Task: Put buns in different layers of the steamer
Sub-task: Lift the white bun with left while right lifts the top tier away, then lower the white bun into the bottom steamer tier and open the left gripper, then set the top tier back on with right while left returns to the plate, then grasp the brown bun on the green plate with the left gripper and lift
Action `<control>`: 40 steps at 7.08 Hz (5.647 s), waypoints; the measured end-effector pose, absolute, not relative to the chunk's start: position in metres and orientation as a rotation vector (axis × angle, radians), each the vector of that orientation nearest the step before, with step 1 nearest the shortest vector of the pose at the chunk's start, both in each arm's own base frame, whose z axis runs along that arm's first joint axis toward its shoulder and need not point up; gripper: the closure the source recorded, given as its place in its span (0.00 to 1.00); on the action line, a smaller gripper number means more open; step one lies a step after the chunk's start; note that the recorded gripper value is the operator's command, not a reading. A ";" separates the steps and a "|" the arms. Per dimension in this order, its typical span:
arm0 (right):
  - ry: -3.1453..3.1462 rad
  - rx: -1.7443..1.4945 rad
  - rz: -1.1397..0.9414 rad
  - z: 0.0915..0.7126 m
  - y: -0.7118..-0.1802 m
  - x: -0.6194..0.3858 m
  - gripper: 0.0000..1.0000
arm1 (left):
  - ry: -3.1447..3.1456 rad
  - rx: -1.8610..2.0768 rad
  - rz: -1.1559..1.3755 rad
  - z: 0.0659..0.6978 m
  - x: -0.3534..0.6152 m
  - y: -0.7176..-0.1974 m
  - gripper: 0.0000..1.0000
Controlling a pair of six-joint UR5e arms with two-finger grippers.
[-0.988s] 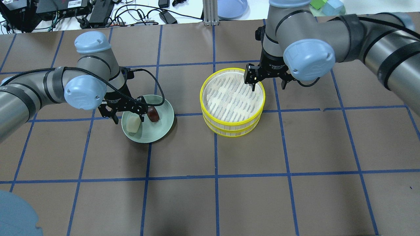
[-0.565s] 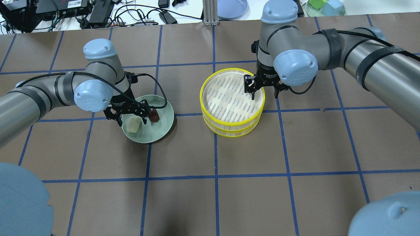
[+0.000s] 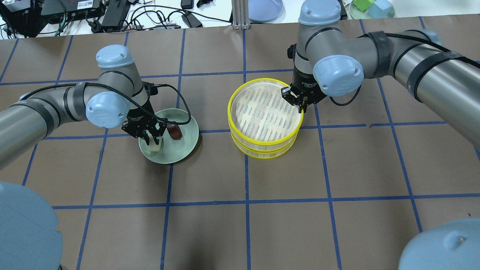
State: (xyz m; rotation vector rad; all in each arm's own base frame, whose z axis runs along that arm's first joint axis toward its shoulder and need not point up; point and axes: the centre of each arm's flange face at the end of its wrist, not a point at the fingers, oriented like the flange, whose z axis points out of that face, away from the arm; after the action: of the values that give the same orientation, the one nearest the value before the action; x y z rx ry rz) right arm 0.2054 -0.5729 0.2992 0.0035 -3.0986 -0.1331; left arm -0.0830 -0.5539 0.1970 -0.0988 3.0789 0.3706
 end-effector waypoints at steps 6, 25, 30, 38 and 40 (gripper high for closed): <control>-3.030 -0.104 -0.037 0.447 -0.512 0.114 0.99 | 3.138 -0.105 0.145 0.287 -0.120 -0.577 1.00; -3.036 0.015 -0.152 0.437 -0.528 0.054 1.00 | 3.132 -0.080 0.079 0.271 -0.171 -0.572 0.00; -3.012 0.031 -0.175 0.316 -0.566 0.211 1.00 | 3.113 -0.171 0.284 0.190 -0.141 -0.560 0.20; -3.006 0.069 -0.170 0.281 -0.575 0.229 0.00 | 3.139 -0.078 0.099 0.215 -0.123 -0.581 1.00; -3.016 0.076 -0.073 0.314 -0.575 0.227 0.00 | 3.148 -0.062 -0.037 0.276 -0.131 -0.576 1.00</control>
State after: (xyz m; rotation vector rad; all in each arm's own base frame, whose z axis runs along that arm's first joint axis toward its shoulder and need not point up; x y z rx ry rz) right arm 0.2267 -0.5746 0.3140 0.0761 -3.0164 -0.0727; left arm -0.1314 -0.5763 0.2759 -0.0618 3.1481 -0.0374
